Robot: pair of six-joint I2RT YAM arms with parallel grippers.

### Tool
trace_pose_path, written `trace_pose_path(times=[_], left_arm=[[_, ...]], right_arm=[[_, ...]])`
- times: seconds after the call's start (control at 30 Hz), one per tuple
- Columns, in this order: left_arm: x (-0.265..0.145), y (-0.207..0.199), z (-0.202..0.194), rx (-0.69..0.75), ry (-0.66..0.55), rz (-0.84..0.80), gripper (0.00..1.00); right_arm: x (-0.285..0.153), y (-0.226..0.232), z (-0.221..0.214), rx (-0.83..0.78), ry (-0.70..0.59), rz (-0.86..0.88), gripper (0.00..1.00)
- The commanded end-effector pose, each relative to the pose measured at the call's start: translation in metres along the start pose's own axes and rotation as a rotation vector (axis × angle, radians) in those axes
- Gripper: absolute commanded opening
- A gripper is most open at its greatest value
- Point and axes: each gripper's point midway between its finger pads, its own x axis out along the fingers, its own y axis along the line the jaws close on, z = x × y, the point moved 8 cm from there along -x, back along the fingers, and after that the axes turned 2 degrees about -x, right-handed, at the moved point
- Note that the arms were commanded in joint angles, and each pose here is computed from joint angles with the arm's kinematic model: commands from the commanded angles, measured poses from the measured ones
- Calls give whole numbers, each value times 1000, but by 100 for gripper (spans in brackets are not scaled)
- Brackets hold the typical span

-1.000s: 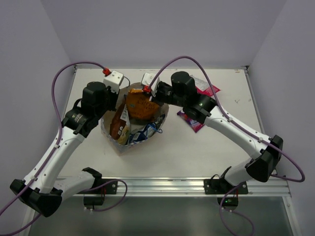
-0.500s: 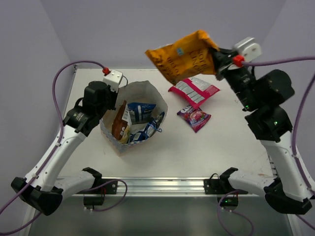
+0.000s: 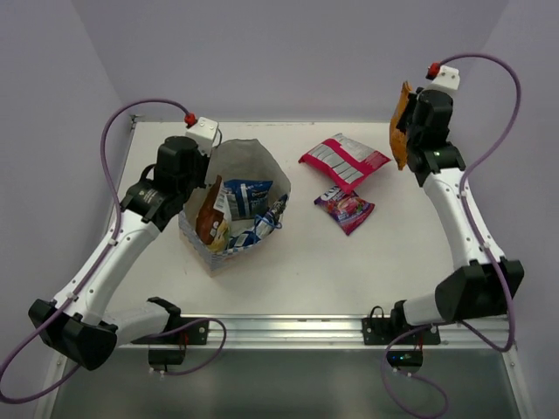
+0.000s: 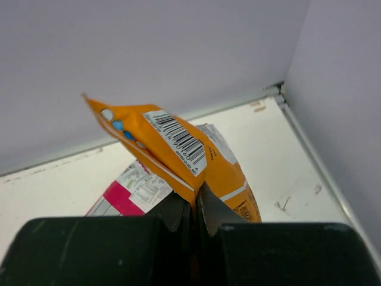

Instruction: Take the snacks out of the paper bag

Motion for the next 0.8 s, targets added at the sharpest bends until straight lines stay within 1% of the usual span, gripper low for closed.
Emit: trace_pose_path(times=[0.0,0.1,0.13,0.17,0.2,0.23,0.27,0.3,0.33,0.37,0.4,0.43,0.47,0.5,0.53,0.57,0.6,0.63,0.7,0.73,0.77], left_arm=[[-4,16,33,-67,-122,79,0],[0,22,38,-70,-128,103,0],[1,24,39,-74,-130,111,0],[2,24,41,-72,-134,110,0],[3,25,43,-73,-140,110,0],[4,25,44,-66,-143,108,0],[4,24,45,-66,-146,102,0],[4,24,47,-62,-153,96,0],[3,25,48,-54,-158,94,0],[3,23,49,-48,-166,77,0],[2,22,50,-40,-171,66,0],[2,22,51,-29,-173,56,0],[0,21,52,-21,-183,37,0],[0,20,51,-13,-182,26,0],[0,20,51,2,-185,19,0],[-2,20,51,10,-190,5,0],[-3,19,51,15,-192,-6,0],[-4,19,50,22,-190,-13,0],[-7,17,49,26,-195,-42,0],[-10,16,50,26,-200,-53,0],[-11,14,49,27,-202,-78,0]], right_arm=[[31,-5,0,260,-58,-79,0],[57,-14,-16,370,-62,-132,0],[61,-19,-31,393,-34,-143,0],[64,-19,-41,463,-12,-151,0],[68,-37,-63,498,32,-195,0],[69,-44,-75,569,48,-223,0],[68,-58,-89,601,72,-264,0],[64,-66,-120,624,138,-294,0],[62,-69,-133,684,184,-278,0],[59,-83,-147,713,211,-309,2],[52,-89,-174,728,281,-339,12],[45,-92,-181,762,315,-338,18],[37,-103,-193,768,359,-383,24],[26,-106,-207,765,398,-413,35],[16,-108,-200,755,387,-416,46],[5,-110,-203,736,418,-449,62],[-1,-109,-197,723,416,-443,62],[-8,-108,-189,692,410,-421,73],[-25,-97,-157,667,350,-326,83],[-33,-86,-146,611,329,-265,89],[-47,-79,-124,587,258,-212,92]])
